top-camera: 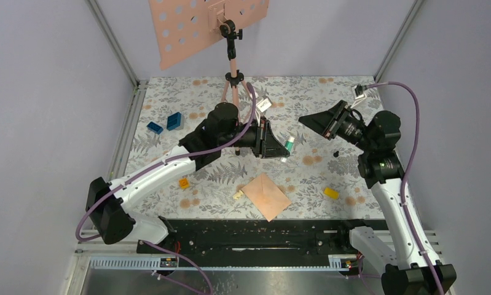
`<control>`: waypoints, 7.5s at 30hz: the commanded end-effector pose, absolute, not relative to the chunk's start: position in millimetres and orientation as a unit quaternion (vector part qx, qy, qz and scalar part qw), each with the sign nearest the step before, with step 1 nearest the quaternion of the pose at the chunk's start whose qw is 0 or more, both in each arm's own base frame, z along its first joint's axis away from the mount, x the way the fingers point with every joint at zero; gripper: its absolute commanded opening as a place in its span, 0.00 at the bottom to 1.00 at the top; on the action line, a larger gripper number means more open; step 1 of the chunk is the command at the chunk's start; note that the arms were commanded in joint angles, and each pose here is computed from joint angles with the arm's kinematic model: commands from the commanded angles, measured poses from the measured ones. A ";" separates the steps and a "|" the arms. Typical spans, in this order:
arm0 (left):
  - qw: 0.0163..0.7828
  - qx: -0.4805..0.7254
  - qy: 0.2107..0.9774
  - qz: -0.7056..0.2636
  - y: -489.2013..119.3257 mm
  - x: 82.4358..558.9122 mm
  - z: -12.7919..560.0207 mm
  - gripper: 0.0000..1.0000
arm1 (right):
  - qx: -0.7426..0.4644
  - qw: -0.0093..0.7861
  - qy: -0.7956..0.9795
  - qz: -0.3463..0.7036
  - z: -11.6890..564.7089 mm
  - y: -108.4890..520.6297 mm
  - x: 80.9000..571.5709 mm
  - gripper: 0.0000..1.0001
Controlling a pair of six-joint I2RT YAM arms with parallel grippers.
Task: Place the letter into the envelope and seal it
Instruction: Pick up the solid glue from the center of the board, then close the solid glue cap on the solid glue, then place the solid glue at the center of the board.
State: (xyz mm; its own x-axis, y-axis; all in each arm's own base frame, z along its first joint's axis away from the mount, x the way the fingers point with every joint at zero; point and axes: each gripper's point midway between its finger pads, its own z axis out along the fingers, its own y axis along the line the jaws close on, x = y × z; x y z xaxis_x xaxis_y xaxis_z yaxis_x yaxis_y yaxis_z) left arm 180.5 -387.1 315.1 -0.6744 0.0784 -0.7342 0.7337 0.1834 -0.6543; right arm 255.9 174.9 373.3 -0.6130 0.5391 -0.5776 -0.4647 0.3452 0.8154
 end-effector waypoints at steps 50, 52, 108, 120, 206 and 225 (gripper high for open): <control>0.247 0.287 0.666 -0.642 -397.2 182.0 331.3 0.00 | -0.018 0.402 0.691 0.600 364.4 198.2 234.7 0.20; 0.247 0.285 0.666 -0.644 -396.8 182.2 330.7 0.00 | -0.021 0.400 0.689 0.604 366.2 199.2 234.0 0.21; 0.263 0.262 0.660 -0.653 -388.3 196.6 340.4 0.00 | -0.055 0.353 0.696 0.622 348.2 205.3 214.7 0.21; 0.266 0.244 0.655 -0.664 -389.2 200.1 342.5 0.00 | -0.067 0.373 0.692 0.615 343.1 206.1 211.8 0.19; 0.235 0.075 0.911 -0.330 -364.8 298.4 98.9 0.00 | 0.166 0.485 0.857 0.057 235.2 39.7 199.6 0.99; 0.186 0.073 0.944 -0.264 -363.8 299.0 46.9 0.42 | 0.157 0.472 0.862 0.100 221.1 57.9 200.2 1.00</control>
